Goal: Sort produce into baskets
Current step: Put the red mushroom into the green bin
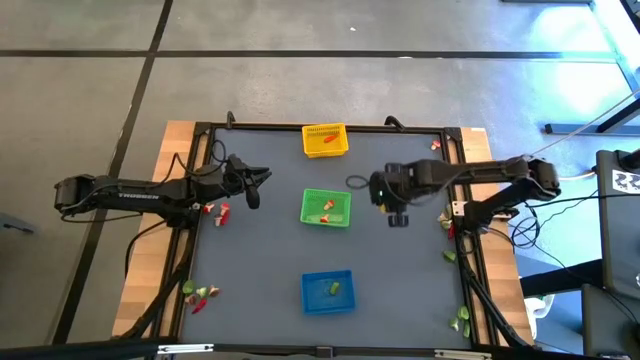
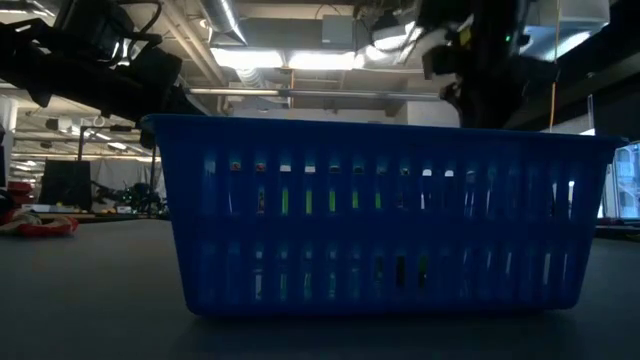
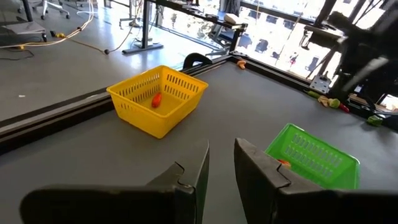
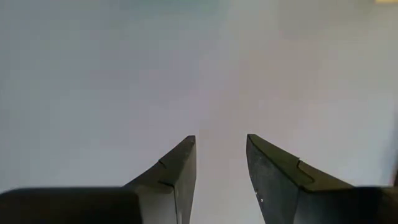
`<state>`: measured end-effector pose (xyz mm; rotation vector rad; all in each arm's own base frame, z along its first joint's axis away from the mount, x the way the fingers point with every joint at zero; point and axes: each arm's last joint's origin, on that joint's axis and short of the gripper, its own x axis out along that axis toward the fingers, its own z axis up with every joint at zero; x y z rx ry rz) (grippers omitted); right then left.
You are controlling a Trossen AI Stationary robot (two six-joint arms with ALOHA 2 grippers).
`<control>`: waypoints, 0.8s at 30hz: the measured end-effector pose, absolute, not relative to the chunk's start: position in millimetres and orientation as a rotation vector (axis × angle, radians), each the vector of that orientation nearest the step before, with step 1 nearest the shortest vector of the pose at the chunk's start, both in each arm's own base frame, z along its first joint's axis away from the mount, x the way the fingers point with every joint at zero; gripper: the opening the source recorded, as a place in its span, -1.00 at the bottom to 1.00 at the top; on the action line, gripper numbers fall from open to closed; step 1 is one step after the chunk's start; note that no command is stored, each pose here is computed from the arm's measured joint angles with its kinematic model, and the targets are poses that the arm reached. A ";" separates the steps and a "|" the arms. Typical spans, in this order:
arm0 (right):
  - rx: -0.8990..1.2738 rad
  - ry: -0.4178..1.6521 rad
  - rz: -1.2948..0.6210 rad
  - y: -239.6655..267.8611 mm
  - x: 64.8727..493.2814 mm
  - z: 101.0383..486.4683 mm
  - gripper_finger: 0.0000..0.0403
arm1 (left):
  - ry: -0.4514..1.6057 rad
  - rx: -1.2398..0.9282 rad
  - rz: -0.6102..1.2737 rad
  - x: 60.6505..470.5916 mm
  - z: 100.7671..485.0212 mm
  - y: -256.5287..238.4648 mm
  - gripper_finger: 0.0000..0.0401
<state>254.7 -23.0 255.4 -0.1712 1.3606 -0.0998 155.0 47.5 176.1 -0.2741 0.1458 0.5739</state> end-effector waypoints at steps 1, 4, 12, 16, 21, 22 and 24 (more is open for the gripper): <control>-0.165 1.379 -0.125 -30.6 252.5 255.2 -0.31 | 0.146 -0.274 0.574 155.0 176.1 47.5 -0.64; -0.163 1.425 -0.213 -54.3 245.7 254.8 -0.31 | 0.146 -0.275 0.574 155.0 176.1 47.5 -0.64; -0.095 1.500 -0.442 -120.6 219.5 255.2 -0.31 | 0.146 -0.277 0.574 155.0 176.1 47.5 -0.64; -0.034 1.512 -0.562 -151.3 201.7 255.6 -0.31 | 0.140 -0.296 0.576 155.0 176.1 47.5 -0.64; 0.060 1.451 -0.717 -186.1 181.0 257.2 -0.31 | 0.139 -0.300 0.576 155.0 176.0 47.5 -0.64; 0.074 1.441 -0.741 -191.1 177.3 257.5 -0.31 | 0.138 -0.303 0.577 155.0 176.0 47.5 -0.64; 0.102 1.436 -0.780 -199.4 169.6 257.4 -0.30 | 0.134 -0.315 0.578 155.0 176.1 47.5 -0.64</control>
